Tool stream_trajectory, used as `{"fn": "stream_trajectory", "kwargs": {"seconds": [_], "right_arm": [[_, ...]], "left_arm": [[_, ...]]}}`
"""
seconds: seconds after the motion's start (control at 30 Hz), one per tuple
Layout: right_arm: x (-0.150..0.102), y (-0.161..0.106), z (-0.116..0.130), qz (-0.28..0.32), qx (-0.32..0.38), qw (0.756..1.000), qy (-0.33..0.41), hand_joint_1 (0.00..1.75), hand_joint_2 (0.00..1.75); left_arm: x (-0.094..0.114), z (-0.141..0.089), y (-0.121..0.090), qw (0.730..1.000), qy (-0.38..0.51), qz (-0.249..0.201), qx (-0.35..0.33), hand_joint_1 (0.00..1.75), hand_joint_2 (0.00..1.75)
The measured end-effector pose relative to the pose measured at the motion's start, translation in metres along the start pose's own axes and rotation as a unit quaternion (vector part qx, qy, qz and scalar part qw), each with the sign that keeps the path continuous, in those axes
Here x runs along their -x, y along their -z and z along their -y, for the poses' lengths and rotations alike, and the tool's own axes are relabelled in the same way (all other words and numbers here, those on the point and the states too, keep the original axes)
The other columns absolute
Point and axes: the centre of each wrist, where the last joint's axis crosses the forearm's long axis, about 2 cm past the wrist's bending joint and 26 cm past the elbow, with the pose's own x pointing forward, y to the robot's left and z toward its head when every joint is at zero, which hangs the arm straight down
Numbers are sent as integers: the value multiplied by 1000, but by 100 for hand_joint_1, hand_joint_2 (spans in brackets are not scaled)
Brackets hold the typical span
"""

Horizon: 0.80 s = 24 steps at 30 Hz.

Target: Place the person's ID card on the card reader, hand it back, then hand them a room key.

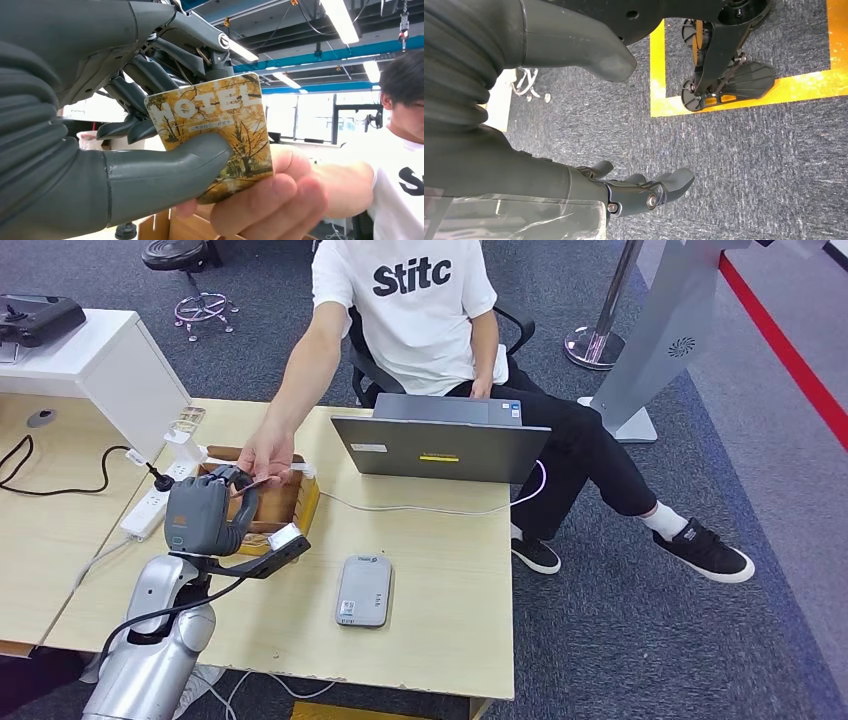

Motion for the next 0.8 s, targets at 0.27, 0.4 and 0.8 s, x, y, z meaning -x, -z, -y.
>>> {"fn": "stream_trajectory", "kwargs": {"seconds": [0.27, 0.4, 0.8], "right_arm": [[0, 0, 0, 0, 0, 1000, 0, 0, 175], [0, 0, 0, 0, 0, 1000, 0, 0, 175], [0, 0, 0, -8, -1, 1000, 6, 0, 175]], "left_arm": [[2, -1, 0, 1000, 1, -3, -1, 175, 175], [3, -1, 1, 1000, 2, -6, -3, 175, 175], [2, -1, -4, 1000, 6, 8, -15, 0, 175]]}}
